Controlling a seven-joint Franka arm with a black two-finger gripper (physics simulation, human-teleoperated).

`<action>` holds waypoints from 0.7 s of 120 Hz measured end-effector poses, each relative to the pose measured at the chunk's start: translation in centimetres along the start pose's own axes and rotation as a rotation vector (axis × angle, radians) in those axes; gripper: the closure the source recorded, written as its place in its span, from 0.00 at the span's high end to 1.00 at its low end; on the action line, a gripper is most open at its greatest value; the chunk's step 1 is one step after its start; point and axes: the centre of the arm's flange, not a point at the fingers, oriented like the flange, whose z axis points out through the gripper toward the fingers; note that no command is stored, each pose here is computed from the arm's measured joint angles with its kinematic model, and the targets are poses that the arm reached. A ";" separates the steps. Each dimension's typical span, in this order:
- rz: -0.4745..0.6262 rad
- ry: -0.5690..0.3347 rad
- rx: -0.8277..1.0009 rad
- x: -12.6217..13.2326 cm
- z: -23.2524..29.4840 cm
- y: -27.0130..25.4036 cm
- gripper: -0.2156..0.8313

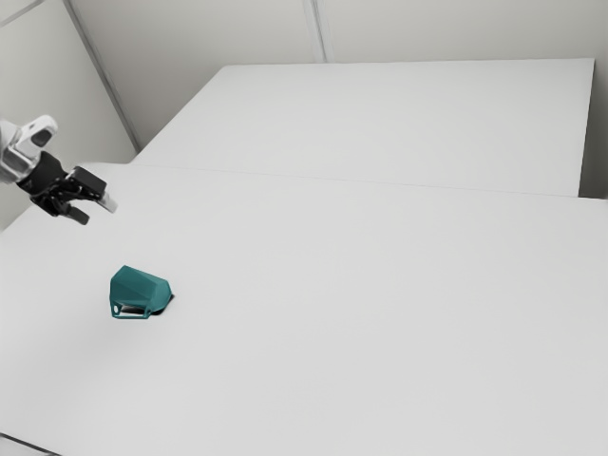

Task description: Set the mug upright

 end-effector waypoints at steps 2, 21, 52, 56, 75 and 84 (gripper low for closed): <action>0.000 0.008 -0.016 -0.3 0.3 -0.4 0.79; 0.012 0.077 -0.122 -2.3 1.8 -3.1 0.79; -0.045 0.062 -0.213 -5.3 3.3 -6.8 0.79; -0.049 0.061 -0.219 -5.5 3.3 -7.2 0.79; -0.091 0.042 -0.260 -6.5 5.2 -10.1 0.79; -0.115 0.050 -0.291 -6.9 6.2 -11.6 0.79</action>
